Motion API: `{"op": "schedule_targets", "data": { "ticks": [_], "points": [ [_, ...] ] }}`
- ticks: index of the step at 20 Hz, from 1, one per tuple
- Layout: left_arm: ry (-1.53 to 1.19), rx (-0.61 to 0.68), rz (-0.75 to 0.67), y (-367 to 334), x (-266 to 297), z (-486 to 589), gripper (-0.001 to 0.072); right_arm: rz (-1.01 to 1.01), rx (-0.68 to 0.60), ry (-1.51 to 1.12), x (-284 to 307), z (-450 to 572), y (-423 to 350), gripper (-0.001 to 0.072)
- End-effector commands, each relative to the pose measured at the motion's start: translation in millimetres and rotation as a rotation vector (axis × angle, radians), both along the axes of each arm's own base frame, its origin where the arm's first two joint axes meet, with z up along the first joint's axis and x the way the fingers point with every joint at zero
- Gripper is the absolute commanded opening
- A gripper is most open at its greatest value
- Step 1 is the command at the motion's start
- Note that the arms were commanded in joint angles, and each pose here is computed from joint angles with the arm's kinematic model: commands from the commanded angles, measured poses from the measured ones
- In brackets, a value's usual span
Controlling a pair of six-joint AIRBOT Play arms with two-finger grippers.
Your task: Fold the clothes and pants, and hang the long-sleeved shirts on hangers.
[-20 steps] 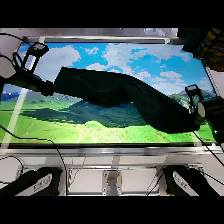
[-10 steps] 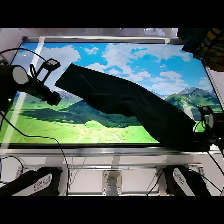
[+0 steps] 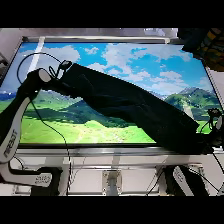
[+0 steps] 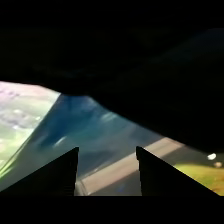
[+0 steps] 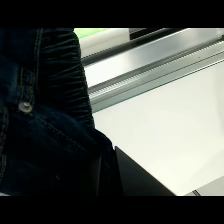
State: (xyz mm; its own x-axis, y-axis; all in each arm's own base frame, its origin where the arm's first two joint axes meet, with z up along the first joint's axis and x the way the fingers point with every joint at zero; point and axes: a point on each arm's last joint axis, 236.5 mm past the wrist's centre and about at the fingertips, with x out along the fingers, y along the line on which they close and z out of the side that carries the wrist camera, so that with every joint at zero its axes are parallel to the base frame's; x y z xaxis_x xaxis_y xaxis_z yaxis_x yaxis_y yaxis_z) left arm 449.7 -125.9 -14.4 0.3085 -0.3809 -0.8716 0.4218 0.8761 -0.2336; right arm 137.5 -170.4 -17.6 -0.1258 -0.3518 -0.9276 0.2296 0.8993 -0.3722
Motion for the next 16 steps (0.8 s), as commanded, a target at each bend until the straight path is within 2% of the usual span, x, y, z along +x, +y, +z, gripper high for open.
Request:
{"op": "schedule_targets", "data": {
  "ticks": [1,10,13,15,16],
  "points": [
    [0.107,-0.231,0.124,-38.9,27.5,-32.1,0.044,-0.001,0.015,-0.032,6.2,-2.0,2.5,0.0033],
    [0.218,-0.309,0.273,-36.3,45.5,-50.9,0.0437,0.006,0.037,-0.09,19.9,-4.6,7.1,0.0033],
    [0.265,-0.305,0.245,-33.0,32.9,-50.0,0.0437,0.006,0.047,-0.106,23.3,-5.5,9.6,0.0033],
    [0.196,-0.259,0.112,-24.7,30.1,-39.8,0.0419,0.006,0.048,-0.106,23.4,-5.6,9.7,0.0033],
    [0.151,-0.182,0.035,-14.1,28.4,-35.6,0.0416,0.006,0.048,-0.107,23.5,-5.6,9.7,0.0033]
  ]
}}
